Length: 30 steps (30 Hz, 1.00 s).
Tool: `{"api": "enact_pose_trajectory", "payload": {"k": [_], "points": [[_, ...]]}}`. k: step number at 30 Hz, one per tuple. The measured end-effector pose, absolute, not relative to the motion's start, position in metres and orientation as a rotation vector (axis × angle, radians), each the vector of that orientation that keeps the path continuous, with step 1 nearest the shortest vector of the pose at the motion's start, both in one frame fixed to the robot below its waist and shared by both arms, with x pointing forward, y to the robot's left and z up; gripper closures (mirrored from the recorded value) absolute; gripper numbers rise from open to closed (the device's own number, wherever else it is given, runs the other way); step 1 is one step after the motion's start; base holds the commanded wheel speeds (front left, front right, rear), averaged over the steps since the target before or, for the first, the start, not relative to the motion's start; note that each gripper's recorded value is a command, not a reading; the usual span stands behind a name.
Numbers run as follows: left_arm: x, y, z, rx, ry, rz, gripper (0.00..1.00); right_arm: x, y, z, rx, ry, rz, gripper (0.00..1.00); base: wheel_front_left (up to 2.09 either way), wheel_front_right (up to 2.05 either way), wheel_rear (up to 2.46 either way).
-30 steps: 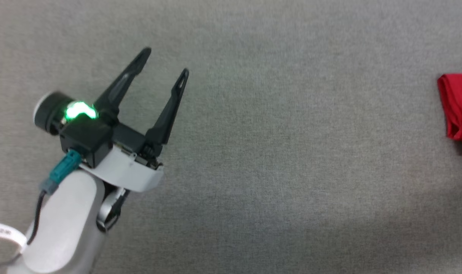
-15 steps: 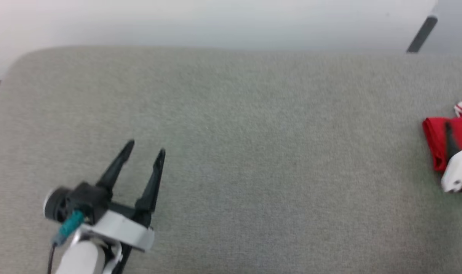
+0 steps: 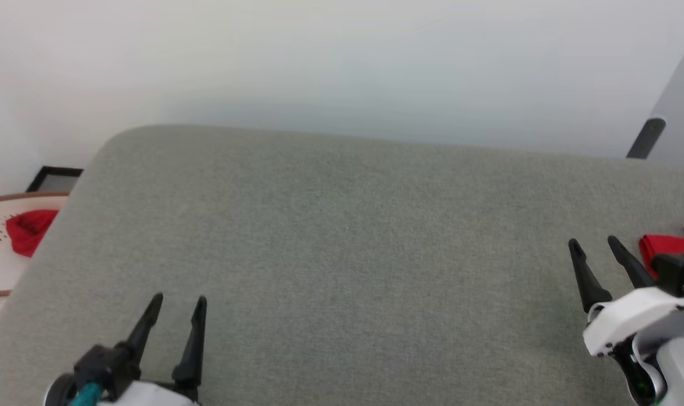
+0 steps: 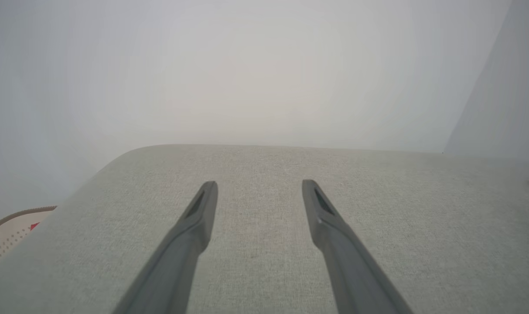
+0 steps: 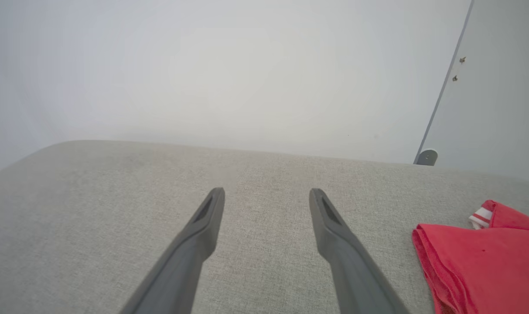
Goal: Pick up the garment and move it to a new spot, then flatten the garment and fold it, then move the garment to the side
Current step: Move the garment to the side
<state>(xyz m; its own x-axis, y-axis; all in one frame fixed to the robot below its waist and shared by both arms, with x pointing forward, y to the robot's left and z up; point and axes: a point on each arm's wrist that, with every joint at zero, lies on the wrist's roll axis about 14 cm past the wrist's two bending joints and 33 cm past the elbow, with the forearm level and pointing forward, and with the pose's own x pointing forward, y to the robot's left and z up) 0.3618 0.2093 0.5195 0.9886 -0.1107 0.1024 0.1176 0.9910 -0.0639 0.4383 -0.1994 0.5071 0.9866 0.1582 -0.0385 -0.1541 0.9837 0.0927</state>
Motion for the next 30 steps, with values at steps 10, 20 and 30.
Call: {"api": "enact_pose_trajectory", "payload": {"k": [10, 20, 30], "points": [[0.320, 0.226, 0.516, -0.081, -0.104, -0.043, 0.00, 0.397, -0.215, 0.517, 0.131, -0.038, 0.120, 0.00, 0.00, 0.00, 0.00], [0.297, 0.229, 0.519, -0.060, -0.116, -0.031, 0.00, 0.354, -0.227, 0.522, 0.136, -0.038, 0.062, 0.00, 0.00, 0.00, 0.00], [0.293, 0.226, 0.520, -0.065, -0.123, -0.033, 0.00, 0.341, -0.223, 0.534, 0.146, -0.055, 0.035, 0.00, 0.00, 0.00, 0.00]]}}
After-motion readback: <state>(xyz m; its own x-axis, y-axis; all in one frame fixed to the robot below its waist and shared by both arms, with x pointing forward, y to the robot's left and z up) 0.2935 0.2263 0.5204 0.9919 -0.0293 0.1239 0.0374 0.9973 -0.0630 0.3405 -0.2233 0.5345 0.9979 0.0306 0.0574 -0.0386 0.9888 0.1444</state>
